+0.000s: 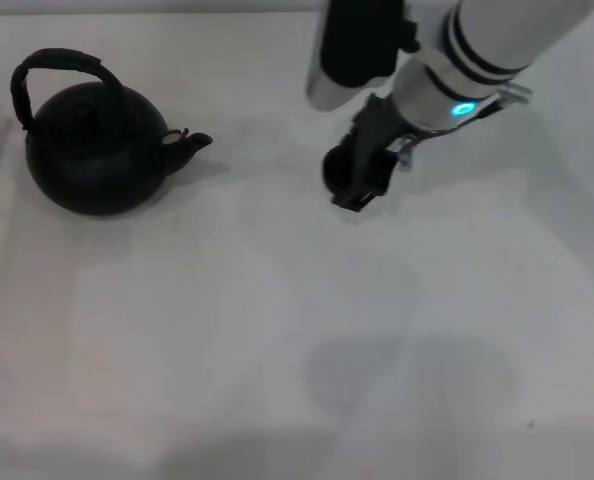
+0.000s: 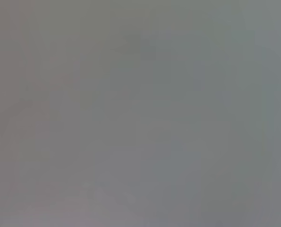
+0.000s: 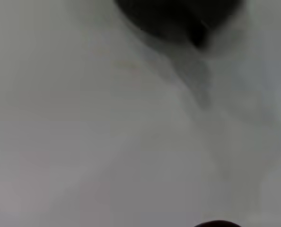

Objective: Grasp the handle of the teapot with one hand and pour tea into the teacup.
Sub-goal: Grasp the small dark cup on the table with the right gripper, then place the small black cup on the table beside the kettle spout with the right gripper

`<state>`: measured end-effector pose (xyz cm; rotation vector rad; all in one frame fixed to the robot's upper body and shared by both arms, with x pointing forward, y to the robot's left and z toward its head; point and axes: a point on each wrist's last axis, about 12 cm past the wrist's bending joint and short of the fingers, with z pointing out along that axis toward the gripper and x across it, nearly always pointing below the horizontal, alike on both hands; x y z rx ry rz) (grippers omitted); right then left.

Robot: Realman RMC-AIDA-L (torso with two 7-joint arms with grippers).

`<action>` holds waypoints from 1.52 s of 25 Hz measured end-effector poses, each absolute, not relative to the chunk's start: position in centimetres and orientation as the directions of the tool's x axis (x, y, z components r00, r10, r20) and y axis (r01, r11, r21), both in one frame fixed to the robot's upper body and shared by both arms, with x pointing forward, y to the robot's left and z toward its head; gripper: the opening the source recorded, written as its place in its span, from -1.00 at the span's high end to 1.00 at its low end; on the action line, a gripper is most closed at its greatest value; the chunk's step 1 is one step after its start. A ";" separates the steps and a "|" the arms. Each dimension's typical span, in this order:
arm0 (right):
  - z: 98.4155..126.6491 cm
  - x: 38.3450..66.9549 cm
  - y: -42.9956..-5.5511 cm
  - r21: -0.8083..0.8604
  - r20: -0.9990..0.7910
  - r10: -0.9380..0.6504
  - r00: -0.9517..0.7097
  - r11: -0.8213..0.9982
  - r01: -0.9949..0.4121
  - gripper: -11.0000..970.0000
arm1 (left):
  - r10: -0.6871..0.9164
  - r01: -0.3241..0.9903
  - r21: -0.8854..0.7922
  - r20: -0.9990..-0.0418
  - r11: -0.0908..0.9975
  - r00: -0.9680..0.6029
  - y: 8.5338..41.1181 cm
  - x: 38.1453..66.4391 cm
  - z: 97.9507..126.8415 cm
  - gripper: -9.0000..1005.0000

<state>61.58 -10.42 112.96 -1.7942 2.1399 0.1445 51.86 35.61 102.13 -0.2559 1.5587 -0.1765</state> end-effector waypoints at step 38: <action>110.5 57.6 -5.6 -0.156 -0.261 -0.956 0.133 -0.094 -0.983 -0.56 | -0.265 -0.033 -0.265 -0.964 0.964 0.013 35.5 52.0 102.3 -0.70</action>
